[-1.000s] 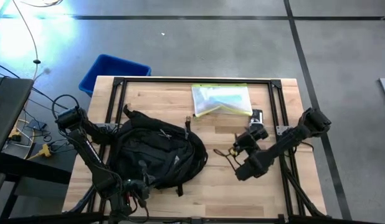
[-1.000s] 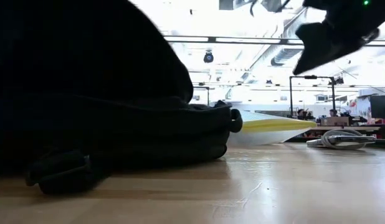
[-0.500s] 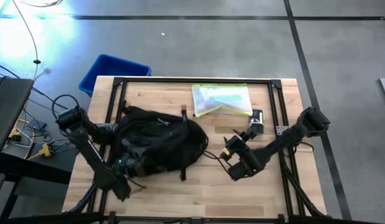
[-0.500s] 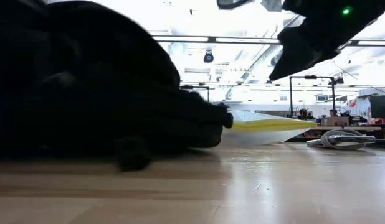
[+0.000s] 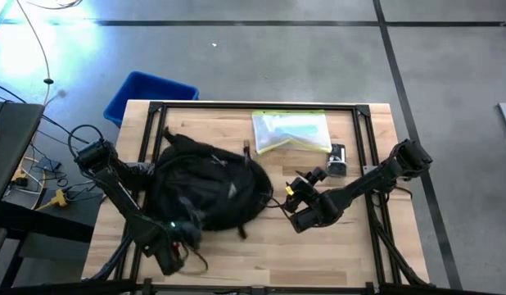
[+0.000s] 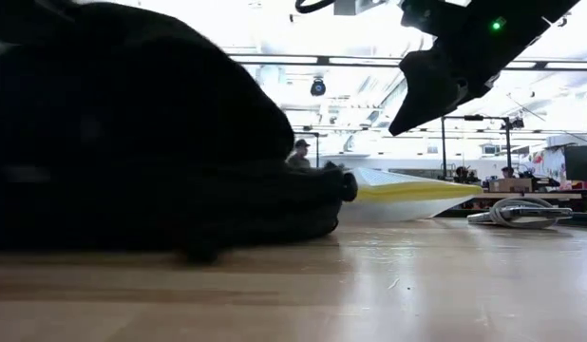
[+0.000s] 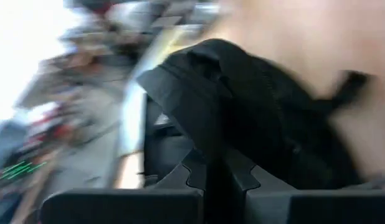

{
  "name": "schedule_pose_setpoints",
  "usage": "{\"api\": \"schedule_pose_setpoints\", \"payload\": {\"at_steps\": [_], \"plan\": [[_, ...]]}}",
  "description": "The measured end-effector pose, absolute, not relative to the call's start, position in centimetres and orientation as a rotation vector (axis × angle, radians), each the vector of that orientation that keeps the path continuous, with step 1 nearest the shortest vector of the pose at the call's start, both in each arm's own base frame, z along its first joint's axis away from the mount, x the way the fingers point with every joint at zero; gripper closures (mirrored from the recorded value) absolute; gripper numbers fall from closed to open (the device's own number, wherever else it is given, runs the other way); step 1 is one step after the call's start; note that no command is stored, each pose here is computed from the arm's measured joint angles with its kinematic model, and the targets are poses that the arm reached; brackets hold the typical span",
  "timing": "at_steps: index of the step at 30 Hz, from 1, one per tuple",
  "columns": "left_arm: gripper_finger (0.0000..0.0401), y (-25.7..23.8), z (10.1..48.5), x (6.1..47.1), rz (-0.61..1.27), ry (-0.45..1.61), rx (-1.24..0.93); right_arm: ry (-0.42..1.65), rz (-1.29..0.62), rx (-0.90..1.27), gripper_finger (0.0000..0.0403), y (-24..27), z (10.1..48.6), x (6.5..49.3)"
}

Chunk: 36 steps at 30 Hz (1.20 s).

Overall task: Unpack backpack
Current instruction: Open the yellow zip bag

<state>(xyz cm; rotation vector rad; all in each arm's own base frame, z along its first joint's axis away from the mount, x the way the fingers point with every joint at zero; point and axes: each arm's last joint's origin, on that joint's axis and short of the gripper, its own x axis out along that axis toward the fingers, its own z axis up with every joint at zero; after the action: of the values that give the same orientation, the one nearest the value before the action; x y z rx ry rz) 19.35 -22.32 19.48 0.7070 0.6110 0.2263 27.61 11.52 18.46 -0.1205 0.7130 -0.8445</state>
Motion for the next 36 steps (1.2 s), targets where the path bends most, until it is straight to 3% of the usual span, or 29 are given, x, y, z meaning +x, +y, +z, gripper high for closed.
{"api": "schedule_pose_setpoints", "payload": {"at_steps": [7, 10, 17, 25, 31, 36], "plan": [[0.0401, -24.9, 20.7, 22.4, -0.405, 0.584, 0.552, 0.730, -0.833, -0.107, 0.0171, 11.6, 18.4, 27.6], [0.0401, -24.4, 20.5, 22.8, -0.494, 0.647, 0.483, 0.732, -0.831, -0.108, 0.0171, 11.6, 18.4, 27.6], [0.0399, -22.3, 19.3, 22.5, -0.184, 0.827, 0.326, 0.745, -0.823, -0.101, 0.0171, 11.6, 18.4, 27.6], [0.0361, -19.1, 19.6, 18.8, 0.140, 1.074, 0.322, 0.741, -0.823, -0.097, 0.0171, 11.6, 18.4, 27.7], [0.0360, -15.3, 21.3, 15.9, 0.593, 0.984, 0.472, 0.736, -0.821, -0.091, 0.0171, 11.7, 18.4, 27.7], [0.0354, -13.6, 21.4, 14.8, 0.759, 0.938, 0.507, 0.739, -0.819, -0.088, 0.0171, 11.7, 18.4, 27.7]]}}
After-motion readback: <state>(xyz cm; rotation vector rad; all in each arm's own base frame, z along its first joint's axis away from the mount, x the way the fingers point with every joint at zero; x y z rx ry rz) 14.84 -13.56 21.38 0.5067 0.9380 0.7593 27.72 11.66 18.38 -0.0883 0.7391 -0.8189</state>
